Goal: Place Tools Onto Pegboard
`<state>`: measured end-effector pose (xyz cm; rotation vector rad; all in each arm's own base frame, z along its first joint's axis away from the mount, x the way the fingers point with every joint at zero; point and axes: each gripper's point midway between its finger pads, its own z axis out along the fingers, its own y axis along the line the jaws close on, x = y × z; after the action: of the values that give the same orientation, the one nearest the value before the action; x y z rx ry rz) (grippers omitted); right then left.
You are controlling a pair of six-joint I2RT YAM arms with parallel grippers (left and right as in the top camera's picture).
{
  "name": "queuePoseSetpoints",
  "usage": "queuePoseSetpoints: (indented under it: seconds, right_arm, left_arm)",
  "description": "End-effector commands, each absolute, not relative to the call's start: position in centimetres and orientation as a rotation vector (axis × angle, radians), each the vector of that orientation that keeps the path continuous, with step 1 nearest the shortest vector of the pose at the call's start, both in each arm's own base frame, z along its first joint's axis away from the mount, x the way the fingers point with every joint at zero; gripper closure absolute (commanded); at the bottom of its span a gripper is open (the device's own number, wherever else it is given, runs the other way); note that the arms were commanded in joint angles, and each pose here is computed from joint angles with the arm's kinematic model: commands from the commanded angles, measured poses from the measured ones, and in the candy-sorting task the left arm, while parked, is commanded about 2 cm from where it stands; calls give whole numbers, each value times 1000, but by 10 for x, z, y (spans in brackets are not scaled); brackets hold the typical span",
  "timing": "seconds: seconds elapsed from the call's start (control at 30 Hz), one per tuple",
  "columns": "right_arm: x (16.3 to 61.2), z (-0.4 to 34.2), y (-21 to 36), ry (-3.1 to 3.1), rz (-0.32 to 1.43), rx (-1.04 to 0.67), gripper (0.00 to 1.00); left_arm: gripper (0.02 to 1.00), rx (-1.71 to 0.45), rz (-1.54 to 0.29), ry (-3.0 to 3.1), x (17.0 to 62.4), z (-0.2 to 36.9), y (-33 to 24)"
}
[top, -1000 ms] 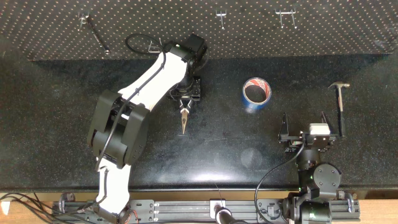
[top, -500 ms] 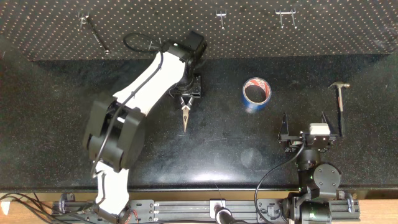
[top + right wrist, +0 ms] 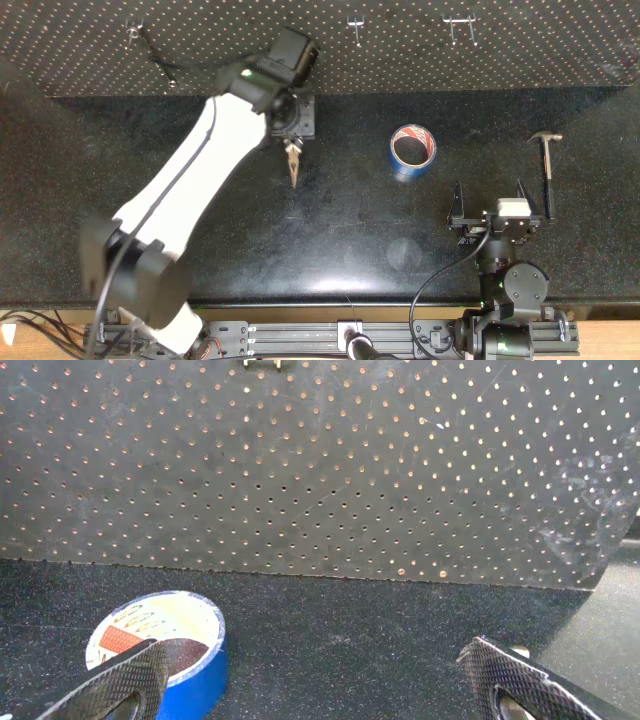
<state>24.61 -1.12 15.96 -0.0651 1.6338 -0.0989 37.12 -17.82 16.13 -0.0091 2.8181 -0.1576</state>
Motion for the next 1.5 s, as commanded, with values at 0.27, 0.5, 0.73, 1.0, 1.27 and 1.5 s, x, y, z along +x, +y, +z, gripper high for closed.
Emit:
queuePoseSetpoints:
  seconds: [0.27,0.5,0.73,1.0,1.27,1.5]
  right_arm:
    - [246,159,-13,1634,-115,-66,25]
    - [246,159,-13,1634,-115,-66,25]
    - [246,159,-13,1635,-116,-66,25]
    - [246,159,-13,1634,-115,-66,25]
    - [246,159,-13,1634,-115,-66,25]
    - [246,159,-13,1634,-115,-66,25]
  left_arm:
    - [989,-7,211,2124,395,346,-105]
    - [989,-94,191,1929,418,351,-106]
    - [989,-184,126,1771,421,328,-100]
    - [989,-230,111,1711,424,304,-89]
    - [989,-270,39,1594,422,297,-90]
    - [989,-264,52,1614,426,284,-91]
